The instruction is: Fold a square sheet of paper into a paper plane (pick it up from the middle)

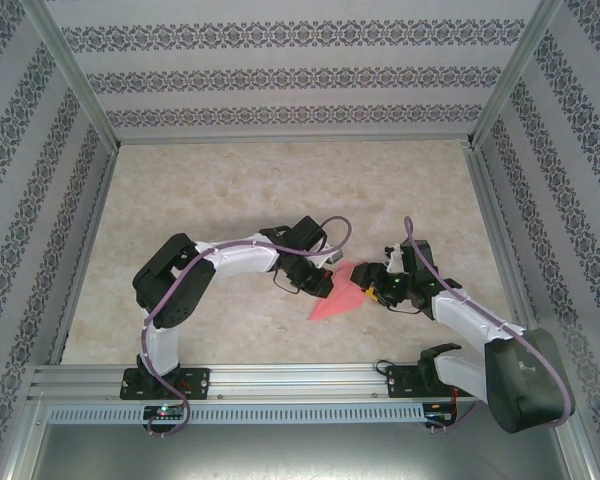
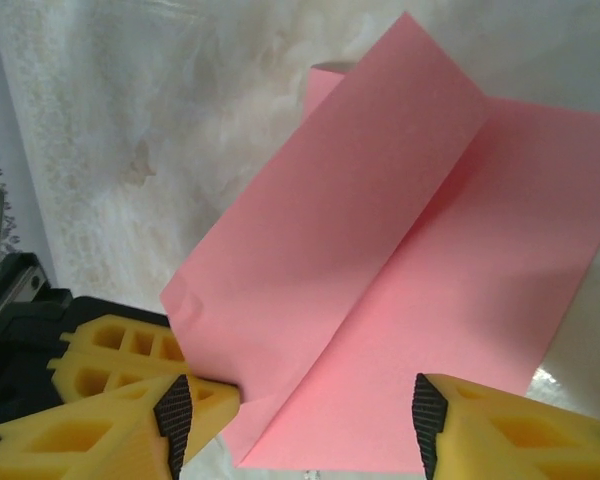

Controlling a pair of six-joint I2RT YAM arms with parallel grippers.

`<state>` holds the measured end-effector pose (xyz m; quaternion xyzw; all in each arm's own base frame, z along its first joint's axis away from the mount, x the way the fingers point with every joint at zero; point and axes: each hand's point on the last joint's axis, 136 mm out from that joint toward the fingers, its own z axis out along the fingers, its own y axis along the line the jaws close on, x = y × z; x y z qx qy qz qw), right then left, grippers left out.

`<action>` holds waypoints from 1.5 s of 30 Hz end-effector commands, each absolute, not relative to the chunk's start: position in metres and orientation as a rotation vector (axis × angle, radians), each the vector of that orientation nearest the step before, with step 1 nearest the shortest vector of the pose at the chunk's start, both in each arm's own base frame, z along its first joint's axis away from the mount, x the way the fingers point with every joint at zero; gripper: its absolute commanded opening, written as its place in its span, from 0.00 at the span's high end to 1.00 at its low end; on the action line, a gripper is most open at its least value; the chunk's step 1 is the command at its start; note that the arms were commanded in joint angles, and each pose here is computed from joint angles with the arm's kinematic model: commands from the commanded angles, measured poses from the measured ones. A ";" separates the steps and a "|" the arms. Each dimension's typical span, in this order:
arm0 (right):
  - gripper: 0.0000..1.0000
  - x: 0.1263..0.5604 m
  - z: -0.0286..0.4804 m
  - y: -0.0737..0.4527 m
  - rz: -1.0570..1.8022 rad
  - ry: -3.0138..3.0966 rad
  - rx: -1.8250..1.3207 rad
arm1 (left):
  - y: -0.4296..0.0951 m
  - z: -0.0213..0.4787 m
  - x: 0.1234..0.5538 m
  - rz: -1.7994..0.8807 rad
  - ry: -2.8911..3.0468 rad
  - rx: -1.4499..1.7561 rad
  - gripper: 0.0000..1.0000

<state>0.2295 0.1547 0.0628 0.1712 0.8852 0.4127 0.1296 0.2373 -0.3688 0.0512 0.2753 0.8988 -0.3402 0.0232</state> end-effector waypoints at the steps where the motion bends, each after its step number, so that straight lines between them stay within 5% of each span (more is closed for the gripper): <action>1: 0.31 0.235 0.087 0.157 1.281 2.474 0.475 | -0.375 0.086 0.253 -1.177 2.697 0.785 0.96; 26: 0.18 0.252 0.141 0.154 1.514 2.082 0.906 | -0.372 0.214 0.321 -1.614 2.276 0.193 0.96; 36: 0.35 0.272 0.174 0.169 1.596 1.991 0.884 | -0.379 0.231 0.325 -1.777 2.178 0.074 0.96; 45: 0.64 0.277 0.190 0.181 1.646 1.961 0.826 | -0.380 0.225 0.322 -1.785 2.187 0.073 0.95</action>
